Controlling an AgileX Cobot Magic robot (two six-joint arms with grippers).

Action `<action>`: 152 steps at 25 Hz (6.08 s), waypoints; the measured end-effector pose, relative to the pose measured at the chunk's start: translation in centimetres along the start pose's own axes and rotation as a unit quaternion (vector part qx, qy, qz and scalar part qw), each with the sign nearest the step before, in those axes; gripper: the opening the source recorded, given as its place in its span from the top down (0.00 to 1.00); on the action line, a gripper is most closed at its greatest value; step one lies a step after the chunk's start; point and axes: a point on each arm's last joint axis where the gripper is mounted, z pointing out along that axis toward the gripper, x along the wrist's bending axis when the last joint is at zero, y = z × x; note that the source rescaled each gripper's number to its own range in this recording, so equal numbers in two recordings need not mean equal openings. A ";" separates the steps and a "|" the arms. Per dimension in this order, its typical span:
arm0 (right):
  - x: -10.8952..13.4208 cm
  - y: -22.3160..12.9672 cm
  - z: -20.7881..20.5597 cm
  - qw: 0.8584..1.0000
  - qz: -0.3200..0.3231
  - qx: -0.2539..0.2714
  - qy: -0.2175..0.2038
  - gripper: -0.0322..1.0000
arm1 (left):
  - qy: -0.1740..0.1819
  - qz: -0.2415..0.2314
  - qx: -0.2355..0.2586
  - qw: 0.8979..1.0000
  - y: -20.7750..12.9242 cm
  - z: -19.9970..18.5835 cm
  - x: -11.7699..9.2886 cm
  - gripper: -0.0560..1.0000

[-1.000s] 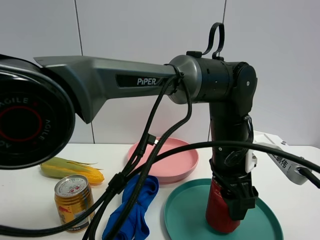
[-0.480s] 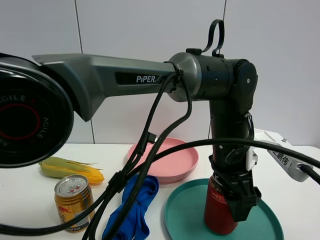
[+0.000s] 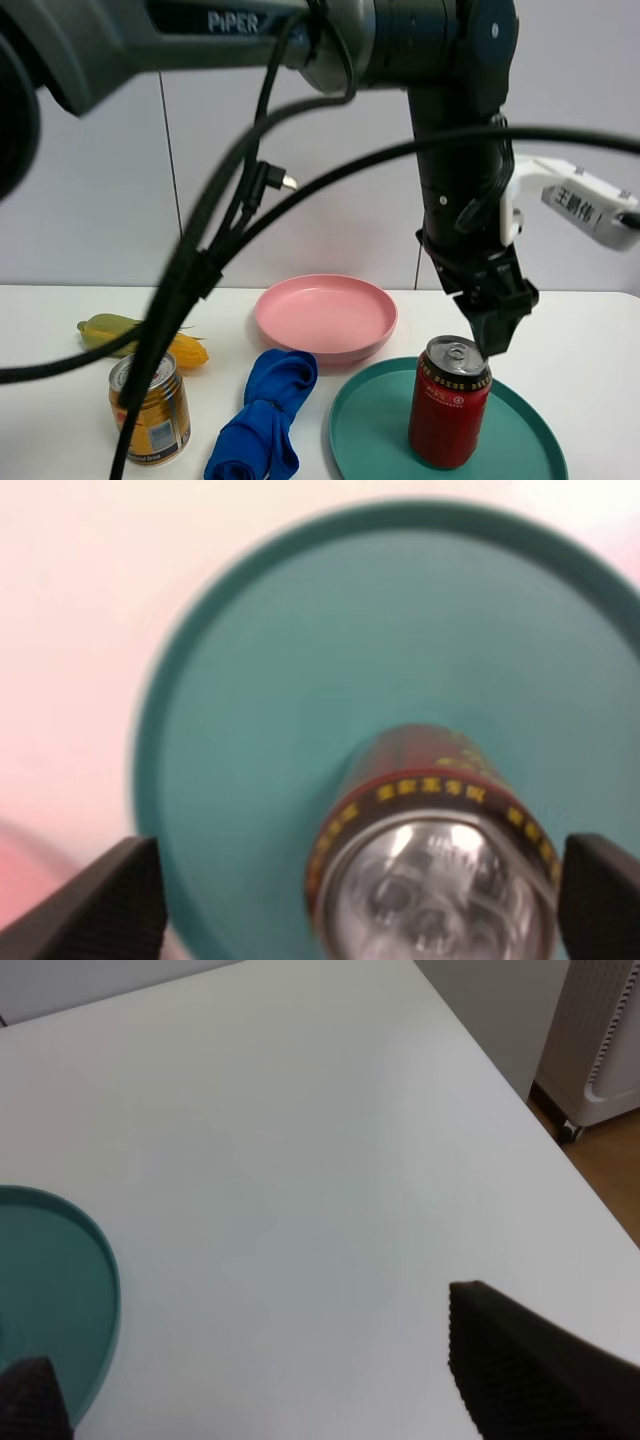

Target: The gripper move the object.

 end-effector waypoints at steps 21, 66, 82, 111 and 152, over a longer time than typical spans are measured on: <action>0.0 0.0 0.0 1.000 0.000 0.000 0.000 0.00 | 0.187 -0.248 -0.205 0.928 -4.6 -28.0 2.8 0.58; 0.0 0.0 0.0 1.000 0.000 0.000 0.000 0.00 | 0.363 -0.446 -0.318 0.754 -35.8 -41.3 -18.2 0.58; 0.0 0.0 0.0 1.000 0.000 0.000 0.000 0.00 | 0.400 -0.416 -0.246 0.779 -35.4 -38.8 -24.1 0.58; 0.0 0.0 0.0 1.000 0.000 0.000 0.000 0.00 | 0.398 -0.555 -0.182 0.707 -38.2 -24.9 -26.6 0.59; 0.0 0.0 0.0 1.000 0.000 0.000 0.000 0.00 | 0.435 -0.561 -0.191 0.677 -39.0 -24.7 -25.7 0.31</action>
